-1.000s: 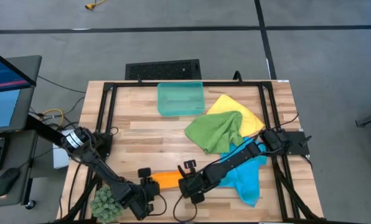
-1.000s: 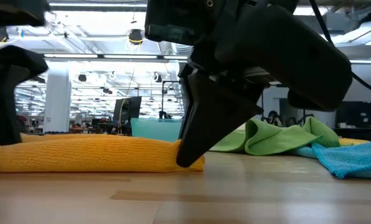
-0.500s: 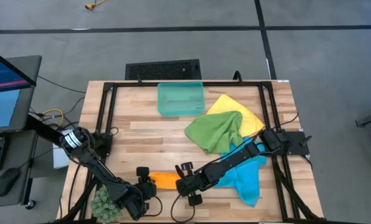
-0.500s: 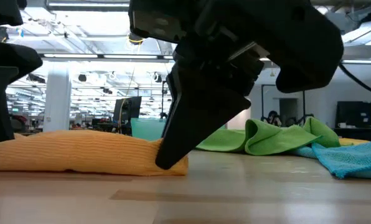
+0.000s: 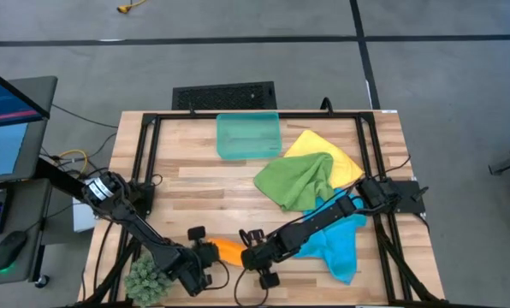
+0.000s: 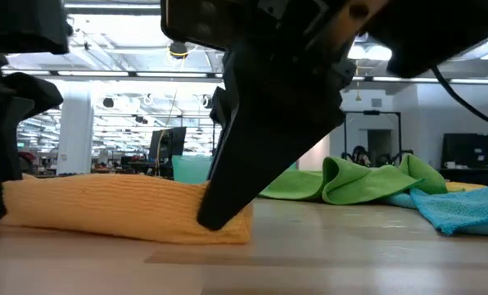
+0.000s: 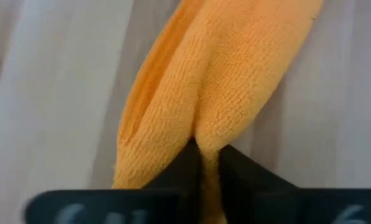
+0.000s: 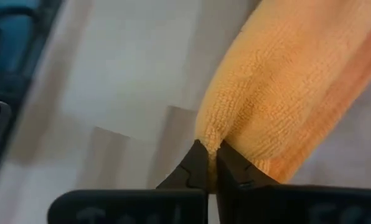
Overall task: Roll microfiber towels into tight, uniform cylinder then place into a basket
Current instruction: Fold the orange towel
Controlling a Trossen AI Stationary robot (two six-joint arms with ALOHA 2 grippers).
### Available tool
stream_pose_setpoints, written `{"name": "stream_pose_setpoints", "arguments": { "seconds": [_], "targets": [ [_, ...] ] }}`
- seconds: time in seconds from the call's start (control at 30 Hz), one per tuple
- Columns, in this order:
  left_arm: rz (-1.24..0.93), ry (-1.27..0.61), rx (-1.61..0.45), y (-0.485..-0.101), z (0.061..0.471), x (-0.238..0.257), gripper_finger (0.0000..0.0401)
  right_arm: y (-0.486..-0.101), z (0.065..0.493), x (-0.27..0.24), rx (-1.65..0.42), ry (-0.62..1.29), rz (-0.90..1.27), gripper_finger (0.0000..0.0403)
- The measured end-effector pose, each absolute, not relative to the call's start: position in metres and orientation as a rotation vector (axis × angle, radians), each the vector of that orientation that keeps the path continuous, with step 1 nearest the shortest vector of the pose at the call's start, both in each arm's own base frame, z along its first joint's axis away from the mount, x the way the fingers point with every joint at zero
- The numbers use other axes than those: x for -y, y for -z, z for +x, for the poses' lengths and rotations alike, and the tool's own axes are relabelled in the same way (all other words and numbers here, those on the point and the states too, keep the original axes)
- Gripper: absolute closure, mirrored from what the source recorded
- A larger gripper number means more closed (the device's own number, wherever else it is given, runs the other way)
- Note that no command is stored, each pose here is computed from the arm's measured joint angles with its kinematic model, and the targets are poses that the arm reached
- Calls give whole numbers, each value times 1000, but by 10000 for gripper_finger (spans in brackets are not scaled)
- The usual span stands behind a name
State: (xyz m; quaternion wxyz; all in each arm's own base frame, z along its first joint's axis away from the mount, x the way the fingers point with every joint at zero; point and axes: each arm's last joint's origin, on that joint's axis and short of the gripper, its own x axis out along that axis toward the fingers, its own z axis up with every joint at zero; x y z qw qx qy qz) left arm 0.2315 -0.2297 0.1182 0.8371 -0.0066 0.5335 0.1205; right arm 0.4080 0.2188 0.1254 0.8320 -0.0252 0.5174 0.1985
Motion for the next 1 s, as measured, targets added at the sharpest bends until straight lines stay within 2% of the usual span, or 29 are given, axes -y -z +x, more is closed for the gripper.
{"name": "stream_pose_setpoints", "arguments": {
  "seconds": [0.07, 0.33, 0.57, 0.83, 1.0],
  "targets": [
    [-69, -236, -1153, -123, 234, 235, 389, -126, 408, -221, -1094, -447, -14, 387],
    [-359, -141, -1270, -153, 251, 240, 381, -127, 410, -226, -1105, -536, 138, 383],
    [-592, -155, -1411, -154, 268, 222, 385, -129, 413, -225, -1101, -604, 224, 383],
    [-750, -128, -1495, -156, 287, 198, 384, -130, 412, -226, -1129, -711, 274, 386],
    [-816, -115, -1535, -157, 294, 187, 384, -130, 412, -223, -1146, -693, 264, 382]
  ]
}}
